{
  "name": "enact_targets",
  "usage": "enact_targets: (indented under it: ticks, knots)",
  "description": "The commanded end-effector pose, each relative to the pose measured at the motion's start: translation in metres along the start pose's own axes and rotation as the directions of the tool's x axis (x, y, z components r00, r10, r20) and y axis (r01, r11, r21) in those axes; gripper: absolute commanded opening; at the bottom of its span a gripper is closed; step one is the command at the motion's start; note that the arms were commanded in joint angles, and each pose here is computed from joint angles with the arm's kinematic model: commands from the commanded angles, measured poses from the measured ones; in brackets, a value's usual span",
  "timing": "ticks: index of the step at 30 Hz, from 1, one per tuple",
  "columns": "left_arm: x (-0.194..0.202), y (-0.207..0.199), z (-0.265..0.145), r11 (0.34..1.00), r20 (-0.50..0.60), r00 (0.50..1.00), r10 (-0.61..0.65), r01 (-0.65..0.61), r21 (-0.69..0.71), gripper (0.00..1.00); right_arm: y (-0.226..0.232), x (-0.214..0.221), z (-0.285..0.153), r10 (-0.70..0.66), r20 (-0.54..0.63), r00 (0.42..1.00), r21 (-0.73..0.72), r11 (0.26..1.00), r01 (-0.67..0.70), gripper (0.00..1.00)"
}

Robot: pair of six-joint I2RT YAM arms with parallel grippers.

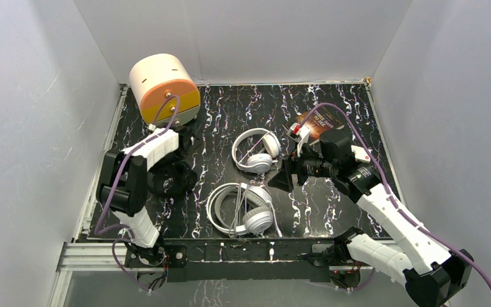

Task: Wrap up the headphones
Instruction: Place the headphones at the center of the board, then reset both arms

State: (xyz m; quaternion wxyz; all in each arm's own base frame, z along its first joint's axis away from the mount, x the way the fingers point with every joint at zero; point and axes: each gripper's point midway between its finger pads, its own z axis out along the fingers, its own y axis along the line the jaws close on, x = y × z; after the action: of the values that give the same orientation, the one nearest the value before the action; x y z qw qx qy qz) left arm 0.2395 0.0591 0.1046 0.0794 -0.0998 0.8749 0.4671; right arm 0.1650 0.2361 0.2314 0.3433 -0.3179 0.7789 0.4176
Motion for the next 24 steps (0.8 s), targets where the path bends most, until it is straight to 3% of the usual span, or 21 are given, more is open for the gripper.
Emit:
enact_targets:
  ticks: [1,8,13,16,20,24]
  knots:
    - [0.002,0.008,-0.014,0.987,0.009,0.994,-0.11,0.109,0.116,0.97,0.005,-0.008,0.0,-0.038,0.026,0.999,-0.024,0.999,0.039,0.81]
    - [0.01,0.011,-0.031,0.96,-0.038,0.984,-0.172,0.176,0.218,0.98,0.006,-0.017,-0.006,-0.056,0.034,0.998,-0.001,0.998,0.056,0.8]
    - [-0.003,0.038,-0.055,0.904,0.005,0.949,-0.316,0.3,0.306,0.98,0.004,-0.026,-0.01,-0.074,0.047,0.996,0.035,0.997,0.073,0.82]
    - [-0.025,0.049,-0.091,0.791,0.034,0.906,-0.421,0.349,0.502,0.98,-0.002,-0.034,-0.017,-0.088,0.055,0.995,0.097,0.992,0.082,0.84]
    - [-0.053,0.073,-0.155,0.563,0.057,0.83,-0.555,0.324,0.76,0.98,-0.011,-0.048,-0.034,-0.134,0.085,0.987,0.209,0.971,0.114,0.92]
    - [-0.047,0.093,-0.175,0.427,-0.009,0.753,-0.658,0.383,0.819,0.98,-0.011,-0.058,-0.044,-0.171,0.088,0.981,0.248,0.958,0.144,0.95]
